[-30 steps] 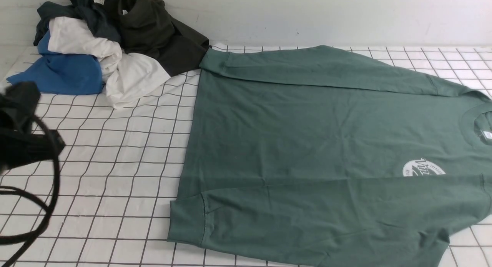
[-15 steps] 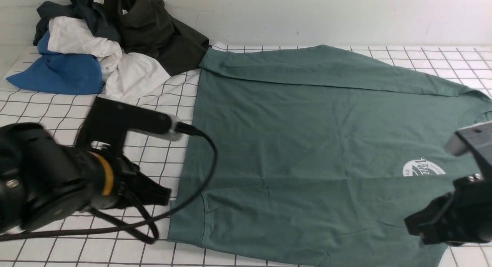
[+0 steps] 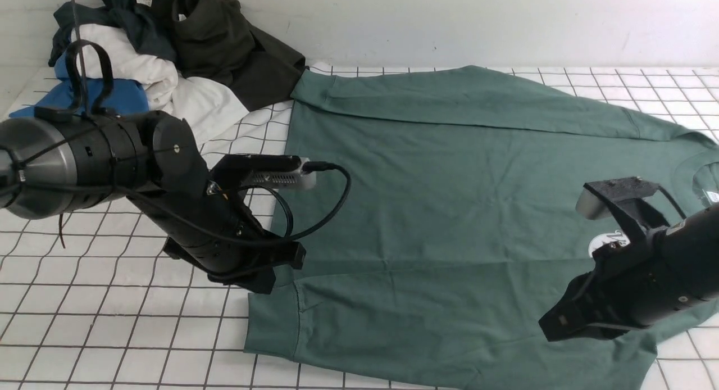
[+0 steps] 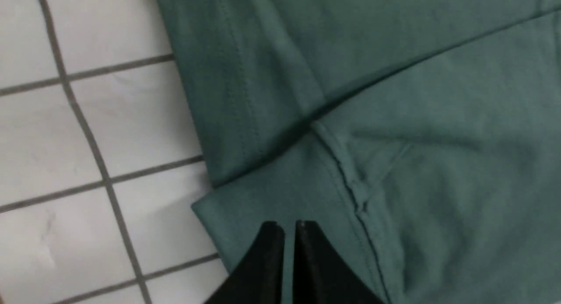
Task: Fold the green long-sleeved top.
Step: Use the left arm to clamp the cuff closest to it
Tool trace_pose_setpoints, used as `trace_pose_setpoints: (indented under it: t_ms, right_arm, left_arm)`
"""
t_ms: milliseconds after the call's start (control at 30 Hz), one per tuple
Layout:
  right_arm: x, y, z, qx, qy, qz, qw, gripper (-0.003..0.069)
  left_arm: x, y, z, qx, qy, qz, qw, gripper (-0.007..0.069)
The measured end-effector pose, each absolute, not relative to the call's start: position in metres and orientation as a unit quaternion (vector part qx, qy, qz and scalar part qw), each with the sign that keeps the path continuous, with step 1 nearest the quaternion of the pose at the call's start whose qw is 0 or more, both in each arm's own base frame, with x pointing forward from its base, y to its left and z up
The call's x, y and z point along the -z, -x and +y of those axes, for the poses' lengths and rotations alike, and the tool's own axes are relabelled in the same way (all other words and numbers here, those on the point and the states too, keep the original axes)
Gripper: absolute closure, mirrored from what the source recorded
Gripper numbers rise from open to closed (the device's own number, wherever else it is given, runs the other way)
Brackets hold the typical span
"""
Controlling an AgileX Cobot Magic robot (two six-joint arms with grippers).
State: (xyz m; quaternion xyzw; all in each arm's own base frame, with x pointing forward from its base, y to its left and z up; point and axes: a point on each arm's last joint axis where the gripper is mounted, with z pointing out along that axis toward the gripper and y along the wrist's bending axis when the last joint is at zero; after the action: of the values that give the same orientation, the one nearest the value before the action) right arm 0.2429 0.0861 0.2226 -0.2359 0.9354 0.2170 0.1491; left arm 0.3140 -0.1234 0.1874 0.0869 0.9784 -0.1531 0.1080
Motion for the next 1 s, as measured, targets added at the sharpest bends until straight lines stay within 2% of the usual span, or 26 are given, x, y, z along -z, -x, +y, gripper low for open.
trace_pose_setpoints:
  t_ms: [167, 233, 333, 400, 533, 633, 767, 800, 867, 967, 1000]
  right_arm:
    - [-0.223, -0.243, 0.086, -0.217, 0.238, 0.935, 0.148, 0.0669]
    - [-0.223, -0.243, 0.086, -0.217, 0.239, 0.935, 0.148, 0.0669]
    - [-0.223, -0.243, 0.086, -0.218, 0.241, 0.934, 0.149, 0.0669]
    - [-0.223, -0.243, 0.087, -0.220, 0.242, 0.933, 0.151, 0.0669]
    - [-0.224, -0.243, 0.088, -0.228, 0.238, 0.932, 0.153, 0.0669]
    - [-0.224, -0.243, 0.089, -0.232, 0.235, 0.931, 0.154, 0.0669]
    - [-0.224, -0.243, 0.089, -0.233, 0.237, 0.930, 0.155, 0.0669]
    - [-0.224, -0.243, 0.089, -0.234, 0.239, 0.929, 0.156, 0.0669]
    - [-0.224, -0.243, 0.089, -0.234, 0.243, 0.928, 0.158, 0.0669]
    - [-0.225, -0.243, 0.089, -0.234, 0.246, 0.927, 0.159, 0.0669]
    - [-0.225, -0.243, 0.090, -0.235, 0.249, 0.926, 0.160, 0.0669]
  left_arm:
    - [-0.176, -0.316, -0.121, 0.145, -0.086, 0.981, 0.094, 0.0496]
    - [-0.175, -0.317, -0.121, 0.143, -0.087, 0.981, 0.093, 0.0393]
    - [-0.174, -0.318, -0.120, 0.140, -0.086, 0.982, 0.091, 0.0291]
    - [-0.173, -0.318, -0.120, 0.137, -0.081, 0.983, 0.088, 0.0246]
    - [-0.170, -0.318, -0.120, 0.134, -0.072, 0.985, 0.084, 0.0230]
    - [-0.164, -0.320, -0.120, 0.132, -0.068, 0.986, 0.075, 0.0245]
    - [-0.155, -0.321, -0.120, 0.129, -0.068, 0.987, 0.063, 0.0365]
    - [-0.156, -0.320, -0.120, 0.130, -0.068, 0.987, 0.062, 0.0441]
    - [-0.161, -0.319, -0.120, 0.132, -0.073, 0.986, 0.066, 0.0544]
    - [-0.173, -0.316, -0.120, 0.135, -0.087, 0.984, 0.077, 0.0603]
    - [-0.185, -0.314, -0.119, 0.138, -0.098, 0.981, 0.095, 0.0618]
